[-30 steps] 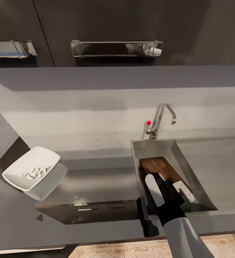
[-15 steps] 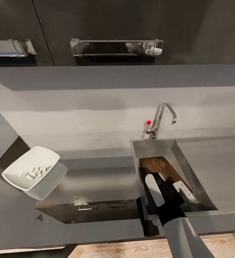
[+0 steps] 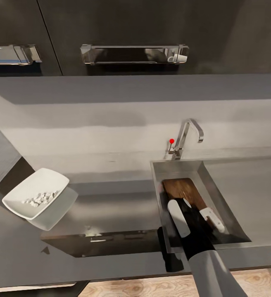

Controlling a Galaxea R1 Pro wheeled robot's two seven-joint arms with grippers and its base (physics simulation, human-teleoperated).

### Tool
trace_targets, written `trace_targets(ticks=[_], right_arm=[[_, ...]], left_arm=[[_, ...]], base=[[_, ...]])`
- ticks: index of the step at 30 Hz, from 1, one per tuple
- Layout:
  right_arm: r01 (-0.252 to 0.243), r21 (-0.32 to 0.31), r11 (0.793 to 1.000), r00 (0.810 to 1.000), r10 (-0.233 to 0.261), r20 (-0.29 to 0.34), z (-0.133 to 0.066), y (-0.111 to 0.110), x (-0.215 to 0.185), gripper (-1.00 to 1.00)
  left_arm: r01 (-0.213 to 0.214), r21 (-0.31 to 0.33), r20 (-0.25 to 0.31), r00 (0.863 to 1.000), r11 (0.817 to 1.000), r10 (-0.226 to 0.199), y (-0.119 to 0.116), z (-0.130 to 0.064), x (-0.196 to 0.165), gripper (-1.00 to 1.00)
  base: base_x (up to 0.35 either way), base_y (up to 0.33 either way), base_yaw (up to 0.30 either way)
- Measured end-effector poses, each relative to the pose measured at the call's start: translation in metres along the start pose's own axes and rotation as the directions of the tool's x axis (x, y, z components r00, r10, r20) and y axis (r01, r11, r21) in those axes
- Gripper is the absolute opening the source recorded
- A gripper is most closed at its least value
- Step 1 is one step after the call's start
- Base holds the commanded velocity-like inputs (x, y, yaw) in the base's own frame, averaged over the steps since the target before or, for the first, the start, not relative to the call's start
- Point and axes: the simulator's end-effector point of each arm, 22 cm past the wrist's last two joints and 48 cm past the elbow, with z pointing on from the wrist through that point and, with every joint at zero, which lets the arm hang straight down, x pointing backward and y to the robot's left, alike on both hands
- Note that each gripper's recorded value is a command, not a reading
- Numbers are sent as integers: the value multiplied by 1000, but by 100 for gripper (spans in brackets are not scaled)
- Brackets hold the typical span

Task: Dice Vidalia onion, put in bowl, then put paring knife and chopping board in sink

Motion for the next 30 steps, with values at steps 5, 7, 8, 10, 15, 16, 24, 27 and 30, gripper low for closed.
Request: trace_targets(ticks=[5, 7, 8, 10, 15, 16, 24, 27, 30], right_arm=[[-105, -104, 989, 994, 106, 4, -28, 18, -36, 100], [-124, -146, 982, 992, 126, 6, -40, 23, -50, 100], [-121, -171, 978, 992, 124, 9, -47, 26, -60, 100], [-100, -215, 971, 994, 107, 21, -60, 29, -77, 100], [-29, -287, 958, 997, 47, 56, -83, 35, -95, 100], [-5, -313, 950, 997, 28, 68, -89, 41, -95, 100], [179, -614, 769, 982, -106, 153, -149, 106, -78, 100], [196, -676, 710, 980, -114, 164, -165, 117, -78, 100], [232, -700, 675, 971, -121, 204, -172, 122, -80, 100]], left_arm=[[0, 0, -3, 1000, 1000, 0, 0, 0, 2, 100], [0, 0, -4, 1000, 1000, 0, 0, 0, 2, 100], [0, 0, -4, 1000, 1000, 0, 0, 0, 2, 100], [0, 0, -4, 1000, 1000, 0, 0, 0, 2, 100], [-1, 2, -4, 1000, 1000, 1, 0, 0, 2, 100], [-1, 2, -3, 1000, 1000, 1, 0, 0, 2, 100], [0, 1, -5, 1000, 1000, 0, 0, 0, 2, 100], [0, 1, -5, 1000, 1000, 0, 0, 0, 2, 100], [0, 1, -5, 1000, 1000, 0, 0, 0, 2, 100]], base=[[0, 0, 0], [0, 0, 0], [0, 0, 0], [0, 0, 0], [0, 0, 0], [0, 0, 0], [-47, 0, 0], [-255, 0, 0], [-313, 0, 0]])
